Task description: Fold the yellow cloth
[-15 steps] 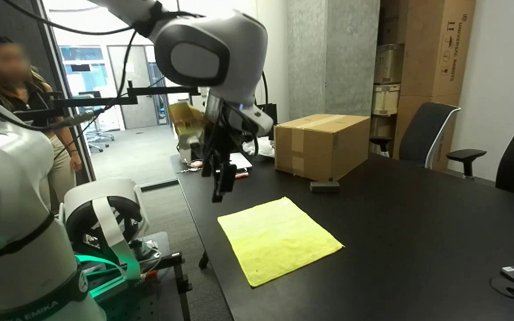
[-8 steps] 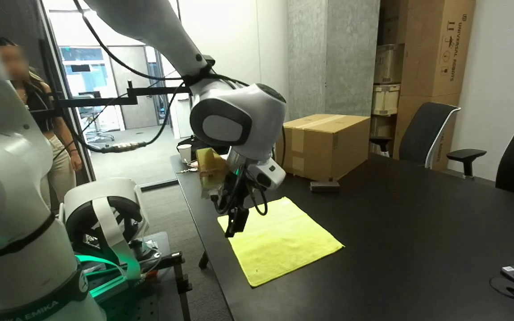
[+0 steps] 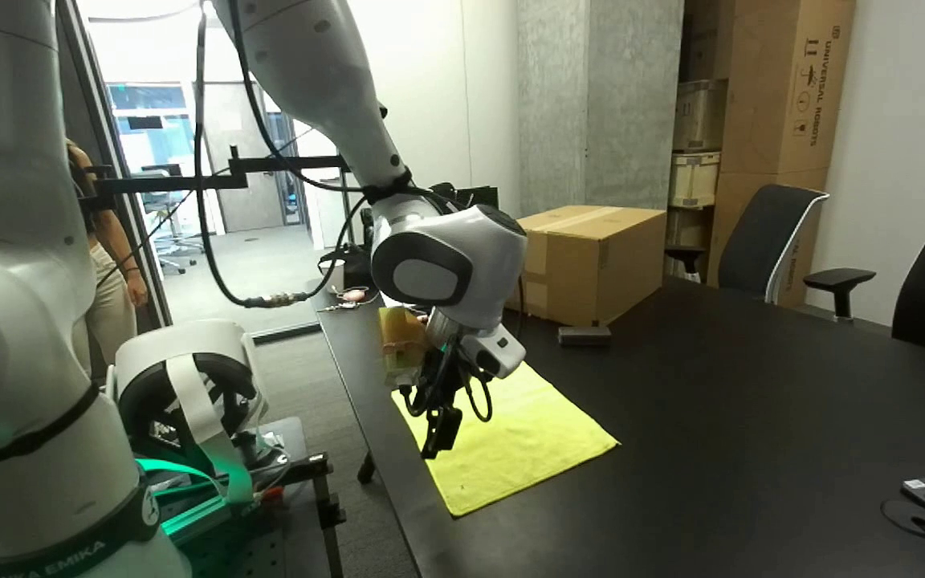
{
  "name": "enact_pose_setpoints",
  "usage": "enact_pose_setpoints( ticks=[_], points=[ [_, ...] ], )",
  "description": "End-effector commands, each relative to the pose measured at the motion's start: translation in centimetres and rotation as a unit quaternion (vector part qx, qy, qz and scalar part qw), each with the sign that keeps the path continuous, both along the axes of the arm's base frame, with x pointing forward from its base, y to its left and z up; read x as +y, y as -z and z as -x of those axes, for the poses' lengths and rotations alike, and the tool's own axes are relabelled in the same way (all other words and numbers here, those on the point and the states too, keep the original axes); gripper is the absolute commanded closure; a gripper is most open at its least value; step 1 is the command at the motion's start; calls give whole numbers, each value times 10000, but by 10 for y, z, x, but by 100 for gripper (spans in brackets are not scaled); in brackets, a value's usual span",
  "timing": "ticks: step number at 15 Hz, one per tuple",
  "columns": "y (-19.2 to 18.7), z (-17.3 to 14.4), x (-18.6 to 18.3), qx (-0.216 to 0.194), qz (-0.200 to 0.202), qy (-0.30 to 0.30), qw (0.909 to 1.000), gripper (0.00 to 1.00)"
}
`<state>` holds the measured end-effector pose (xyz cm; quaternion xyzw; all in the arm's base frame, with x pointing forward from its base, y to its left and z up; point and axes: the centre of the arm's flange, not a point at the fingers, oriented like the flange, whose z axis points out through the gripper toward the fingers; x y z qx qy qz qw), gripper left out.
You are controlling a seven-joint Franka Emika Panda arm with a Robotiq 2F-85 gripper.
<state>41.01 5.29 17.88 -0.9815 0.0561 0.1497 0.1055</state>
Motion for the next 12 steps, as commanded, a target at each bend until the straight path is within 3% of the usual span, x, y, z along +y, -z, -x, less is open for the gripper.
enact_pose_setpoints(
  ticks=[1, 12],
  points=[
    [26, -11, 4, -82, 221, 188, 9995, 0],
    [62, -18, -4, -635, 1020, 208, 9925, 0]
  ],
)
